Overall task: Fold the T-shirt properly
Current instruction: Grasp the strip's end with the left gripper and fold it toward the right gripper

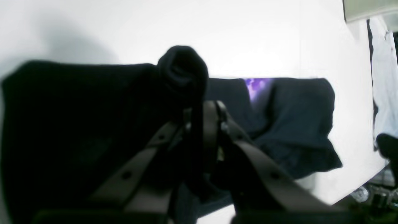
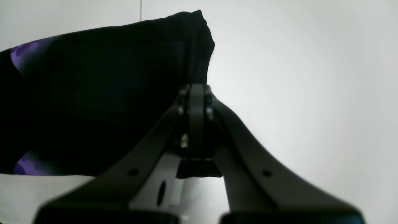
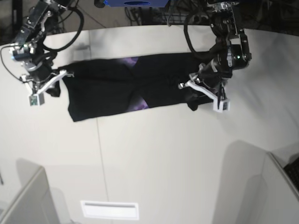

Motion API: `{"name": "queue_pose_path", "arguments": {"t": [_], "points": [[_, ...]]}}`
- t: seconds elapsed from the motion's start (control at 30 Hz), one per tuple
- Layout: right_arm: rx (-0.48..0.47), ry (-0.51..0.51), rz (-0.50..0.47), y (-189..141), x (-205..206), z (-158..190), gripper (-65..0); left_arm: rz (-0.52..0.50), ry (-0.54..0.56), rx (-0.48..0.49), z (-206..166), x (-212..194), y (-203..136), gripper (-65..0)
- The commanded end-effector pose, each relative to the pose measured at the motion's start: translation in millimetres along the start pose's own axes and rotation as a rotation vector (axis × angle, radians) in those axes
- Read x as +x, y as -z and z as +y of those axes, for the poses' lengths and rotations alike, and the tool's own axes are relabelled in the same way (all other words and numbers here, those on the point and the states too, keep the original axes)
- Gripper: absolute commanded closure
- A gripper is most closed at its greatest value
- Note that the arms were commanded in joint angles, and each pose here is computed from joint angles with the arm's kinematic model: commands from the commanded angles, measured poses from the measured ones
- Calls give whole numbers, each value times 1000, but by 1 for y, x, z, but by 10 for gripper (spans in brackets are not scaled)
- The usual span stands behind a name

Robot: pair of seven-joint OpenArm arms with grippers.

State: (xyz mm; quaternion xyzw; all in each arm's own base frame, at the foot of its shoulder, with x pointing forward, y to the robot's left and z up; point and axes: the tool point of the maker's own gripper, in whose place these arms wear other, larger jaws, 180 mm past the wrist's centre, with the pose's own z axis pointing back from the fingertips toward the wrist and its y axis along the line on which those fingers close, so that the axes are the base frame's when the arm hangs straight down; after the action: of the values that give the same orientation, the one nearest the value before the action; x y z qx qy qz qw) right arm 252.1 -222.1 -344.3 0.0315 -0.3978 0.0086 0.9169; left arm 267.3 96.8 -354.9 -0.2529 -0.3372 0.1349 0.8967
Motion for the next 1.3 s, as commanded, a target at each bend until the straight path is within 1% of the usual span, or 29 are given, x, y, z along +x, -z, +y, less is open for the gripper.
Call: {"name": "queue_pose_path", "arguments": {"t": [0.0, 0.17, 0.3, 0.43, 0.93, 1.07, 1.27], "points": [[0, -14, -51, -3, 14, -1, 0, -23, 6, -41, -16, 8, 2, 0], [0, -14, -51, -3, 14, -1, 0, 24, 25, -94, -39, -2, 16, 0], [-2, -12, -51, -4, 14, -2, 0, 54, -11, -95, -40, -12, 26, 0], [-1, -13, -51, -4, 14, -1, 0, 70, -21, -95, -39, -16, 31, 0], [-1, -13, -51, -4, 14, -1, 0, 74, -48, -113, -47, -20, 35, 0], [-1, -13, -50, -4, 14, -1, 0, 66, -43, -122, -50, -14, 36, 0], [-1, -13, -50, -4, 14, -1, 0, 81, -54, -119, -48, -18, 40, 0]]}}
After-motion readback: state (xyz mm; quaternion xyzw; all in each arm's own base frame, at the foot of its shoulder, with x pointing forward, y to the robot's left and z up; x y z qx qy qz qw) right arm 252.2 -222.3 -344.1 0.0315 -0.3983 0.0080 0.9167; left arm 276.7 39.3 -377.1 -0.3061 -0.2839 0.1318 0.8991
